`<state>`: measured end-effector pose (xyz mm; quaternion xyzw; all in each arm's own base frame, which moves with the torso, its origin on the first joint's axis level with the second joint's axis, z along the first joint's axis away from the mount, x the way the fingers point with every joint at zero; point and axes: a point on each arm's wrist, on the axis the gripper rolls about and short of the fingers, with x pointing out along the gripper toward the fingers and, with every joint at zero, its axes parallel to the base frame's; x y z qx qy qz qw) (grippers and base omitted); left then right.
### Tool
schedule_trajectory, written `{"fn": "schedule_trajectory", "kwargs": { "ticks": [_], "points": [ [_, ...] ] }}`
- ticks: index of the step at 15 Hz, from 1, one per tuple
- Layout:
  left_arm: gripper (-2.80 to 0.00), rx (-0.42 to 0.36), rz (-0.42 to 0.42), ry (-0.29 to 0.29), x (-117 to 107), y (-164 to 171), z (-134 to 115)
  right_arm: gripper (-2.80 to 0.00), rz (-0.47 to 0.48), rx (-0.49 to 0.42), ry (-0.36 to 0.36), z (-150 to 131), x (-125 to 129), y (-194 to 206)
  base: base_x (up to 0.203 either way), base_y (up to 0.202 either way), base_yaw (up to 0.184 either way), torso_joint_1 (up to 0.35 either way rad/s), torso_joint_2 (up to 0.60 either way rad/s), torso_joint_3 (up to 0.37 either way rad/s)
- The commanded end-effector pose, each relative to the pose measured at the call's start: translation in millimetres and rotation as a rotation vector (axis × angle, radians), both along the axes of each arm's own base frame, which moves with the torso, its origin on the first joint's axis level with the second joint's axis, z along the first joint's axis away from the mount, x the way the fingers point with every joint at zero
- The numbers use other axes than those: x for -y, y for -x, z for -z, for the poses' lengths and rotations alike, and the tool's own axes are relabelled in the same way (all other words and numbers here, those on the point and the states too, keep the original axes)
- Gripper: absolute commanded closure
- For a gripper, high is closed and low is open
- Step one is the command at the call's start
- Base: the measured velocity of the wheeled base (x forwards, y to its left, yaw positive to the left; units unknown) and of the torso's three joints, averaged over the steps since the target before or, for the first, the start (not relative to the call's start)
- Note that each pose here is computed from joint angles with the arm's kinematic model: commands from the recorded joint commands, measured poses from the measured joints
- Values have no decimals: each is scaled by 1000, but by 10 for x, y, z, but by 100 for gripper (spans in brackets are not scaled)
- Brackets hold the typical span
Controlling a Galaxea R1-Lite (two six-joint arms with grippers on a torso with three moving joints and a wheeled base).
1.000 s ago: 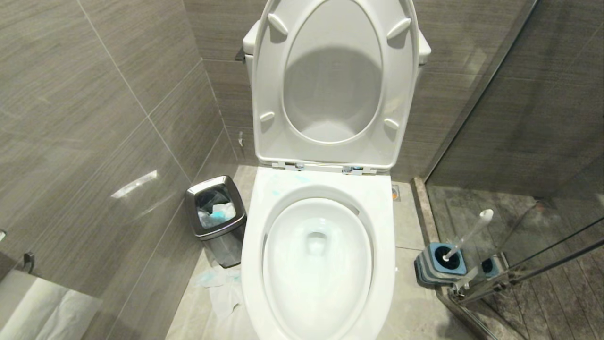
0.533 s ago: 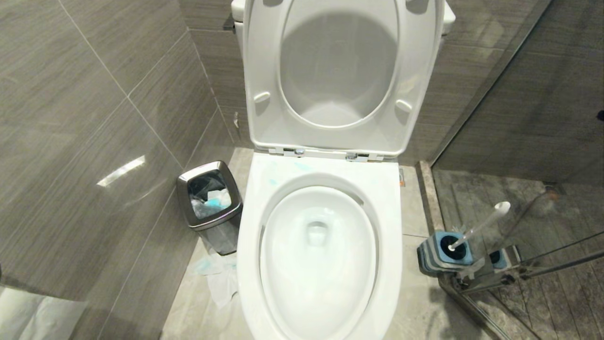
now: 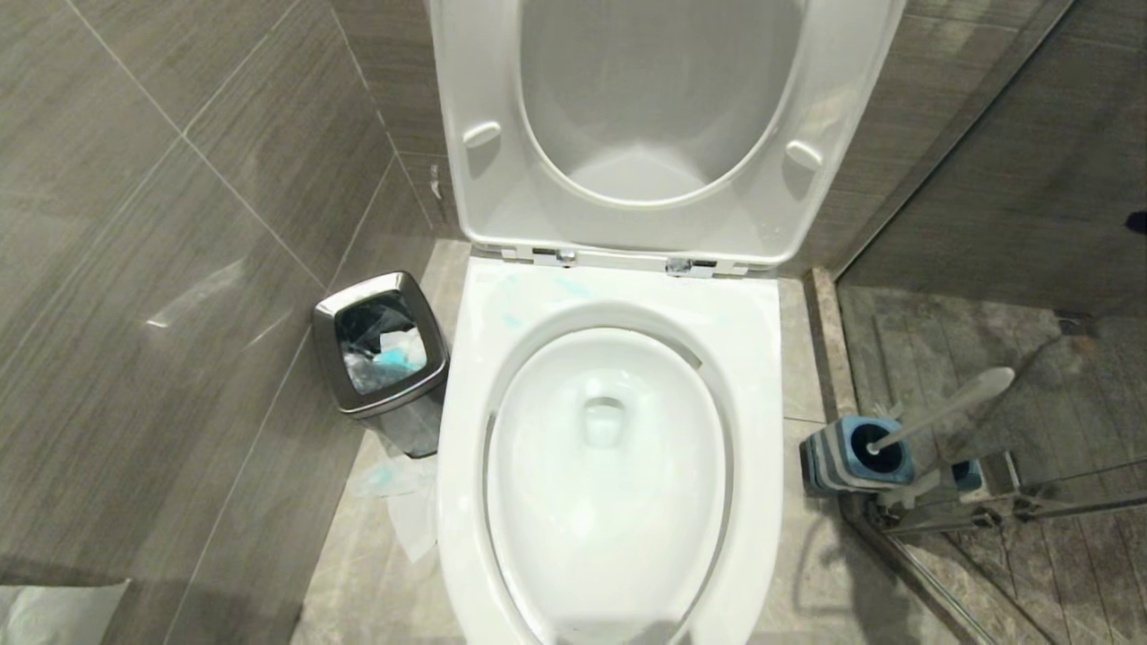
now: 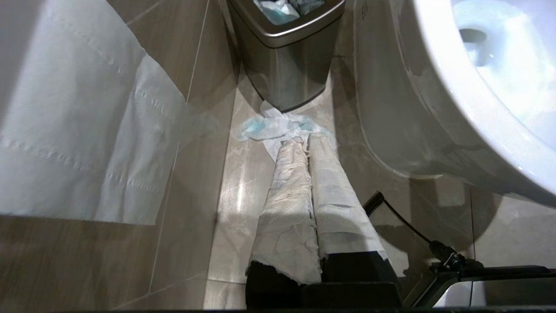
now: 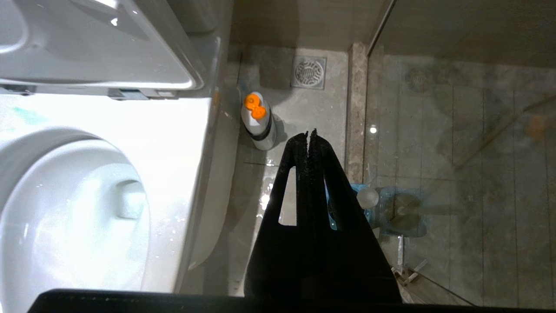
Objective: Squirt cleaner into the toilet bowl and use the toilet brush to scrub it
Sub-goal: Pour in the cleaning agent
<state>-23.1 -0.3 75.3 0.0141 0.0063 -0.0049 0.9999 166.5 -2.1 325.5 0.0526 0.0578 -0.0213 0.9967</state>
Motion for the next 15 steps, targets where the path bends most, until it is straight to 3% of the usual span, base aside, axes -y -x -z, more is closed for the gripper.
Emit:
{"fn": "schedule_trajectory", "kwargs": {
  "ticks": [1, 15],
  "points": [
    [0, -3, 0, -1, 0, -2, 2, 0, 0, 1, -1, 0, 0, 10, 0, 0, 0, 2, 3, -198],
    [0, -1, 0, -1, 0, -2, 1, 0, -1, -13, -1, 49, 0, 29, 0, 0, 0, 2, 4, -197]
  ]
}}
